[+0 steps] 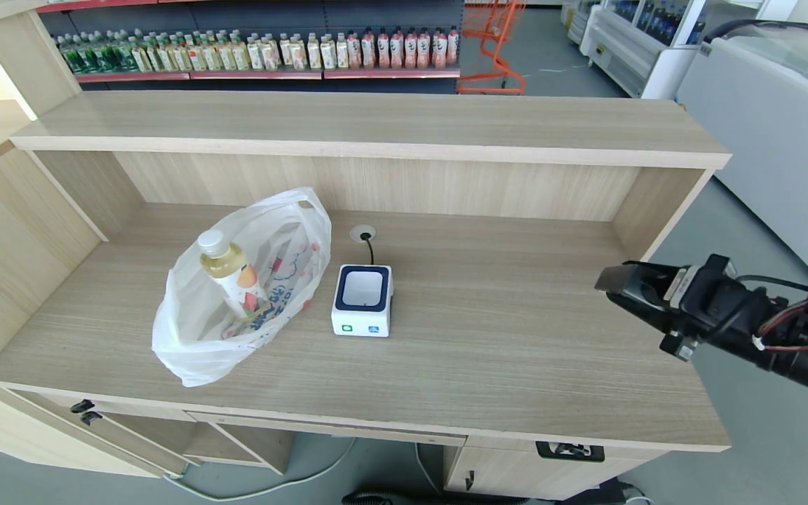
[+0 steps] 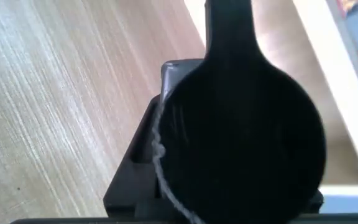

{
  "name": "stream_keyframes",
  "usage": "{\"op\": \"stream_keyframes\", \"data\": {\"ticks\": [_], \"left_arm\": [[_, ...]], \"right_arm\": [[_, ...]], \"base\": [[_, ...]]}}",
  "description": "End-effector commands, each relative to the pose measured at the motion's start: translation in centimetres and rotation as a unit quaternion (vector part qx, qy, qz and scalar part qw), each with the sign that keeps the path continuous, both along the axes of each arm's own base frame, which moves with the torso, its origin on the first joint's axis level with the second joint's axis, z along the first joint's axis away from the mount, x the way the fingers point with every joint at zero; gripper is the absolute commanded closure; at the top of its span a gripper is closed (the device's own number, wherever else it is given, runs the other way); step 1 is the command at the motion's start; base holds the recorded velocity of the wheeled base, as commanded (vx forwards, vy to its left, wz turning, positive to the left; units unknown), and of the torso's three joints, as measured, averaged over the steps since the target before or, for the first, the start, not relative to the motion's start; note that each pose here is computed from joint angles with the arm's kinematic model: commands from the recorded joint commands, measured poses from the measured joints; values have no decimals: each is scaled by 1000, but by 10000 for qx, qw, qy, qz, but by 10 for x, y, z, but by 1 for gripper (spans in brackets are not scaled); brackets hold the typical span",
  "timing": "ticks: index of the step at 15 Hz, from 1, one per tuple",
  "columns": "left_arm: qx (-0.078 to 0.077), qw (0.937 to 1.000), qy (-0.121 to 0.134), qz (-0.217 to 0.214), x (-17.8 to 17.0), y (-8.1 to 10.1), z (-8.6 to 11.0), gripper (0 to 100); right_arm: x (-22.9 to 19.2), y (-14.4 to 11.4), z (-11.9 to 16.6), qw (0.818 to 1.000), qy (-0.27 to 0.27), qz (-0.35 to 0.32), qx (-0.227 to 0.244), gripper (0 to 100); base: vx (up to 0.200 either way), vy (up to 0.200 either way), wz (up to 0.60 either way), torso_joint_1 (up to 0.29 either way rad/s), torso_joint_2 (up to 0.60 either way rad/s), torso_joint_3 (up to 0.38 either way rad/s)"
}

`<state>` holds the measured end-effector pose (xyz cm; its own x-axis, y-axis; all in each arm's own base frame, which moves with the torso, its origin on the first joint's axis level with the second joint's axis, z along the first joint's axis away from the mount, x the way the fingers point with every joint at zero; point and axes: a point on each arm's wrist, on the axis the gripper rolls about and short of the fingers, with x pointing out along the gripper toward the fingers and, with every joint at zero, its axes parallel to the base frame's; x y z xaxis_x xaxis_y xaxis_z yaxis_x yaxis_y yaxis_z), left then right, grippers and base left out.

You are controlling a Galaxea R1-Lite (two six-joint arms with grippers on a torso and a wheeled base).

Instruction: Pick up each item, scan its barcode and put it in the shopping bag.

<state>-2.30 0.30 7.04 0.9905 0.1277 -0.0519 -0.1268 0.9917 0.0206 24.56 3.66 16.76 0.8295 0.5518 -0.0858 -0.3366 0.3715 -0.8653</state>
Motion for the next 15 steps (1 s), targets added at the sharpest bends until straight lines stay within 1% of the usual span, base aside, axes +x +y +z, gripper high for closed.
{"op": "stream_keyframes", "data": {"ticks": [1,2,3,4,5,6,7,8,10,11,12,15], "left_arm": [[0,10000,-1,4,0,0,0,0],[0,10000,-1,4,0,0,0,0],[0,10000,-1,4,0,0,0,0],[0,10000,-1,4,0,0,0,0],[0,10000,-1,4,0,0,0,0],[0,10000,-1,4,0,0,0,0],[0,10000,-1,4,0,0,0,0],[0,10000,-1,4,0,0,0,0],[0,10000,-1,4,0,0,0,0],[0,10000,-1,4,0,0,0,0],[0,10000,-1,4,0,0,0,0],[0,10000,-1,4,0,0,0,0]], "right_arm": [[-19,4,20,9681,-1537,1660,-1074,100],[-22,6,19,9296,-2329,2299,-1695,100],[-24,7,18,8986,-2866,2550,-2130,100],[-28,20,9,8382,-3592,3083,-2709,100],[-31,28,-5,8111,-3678,3535,-2860,100],[-32,31,-13,8003,-3651,3757,-2916,100],[-42,42,-29,7549,-3863,4344,-3036,100],[-48,49,-37,7280,-3998,4670,-3034,100],[-58,53,-46,6949,-4197,5023,-2978,100],[-61,52,-48,6964,-4086,5113,-2944,100],[-61,53,-47,6961,-4085,5124,-2932,100],[-61,55,-43,6906,-4193,5115,-2925,100]], "base": [[0,0,0,0,0,0],[0,0,0,0,0,0],[0,0,0,0,0,0],[0,0,0,0,0,0],[0,0,0,0,0,0],[0,0,0,0,0,0],[0,0,0,0,0,0],[0,0,0,0,0,0],[0,0,0,0,0,0],[0,0,0,0,0,0],[0,0,0,0,0,0],[0,0,0,0,0,0]]}}
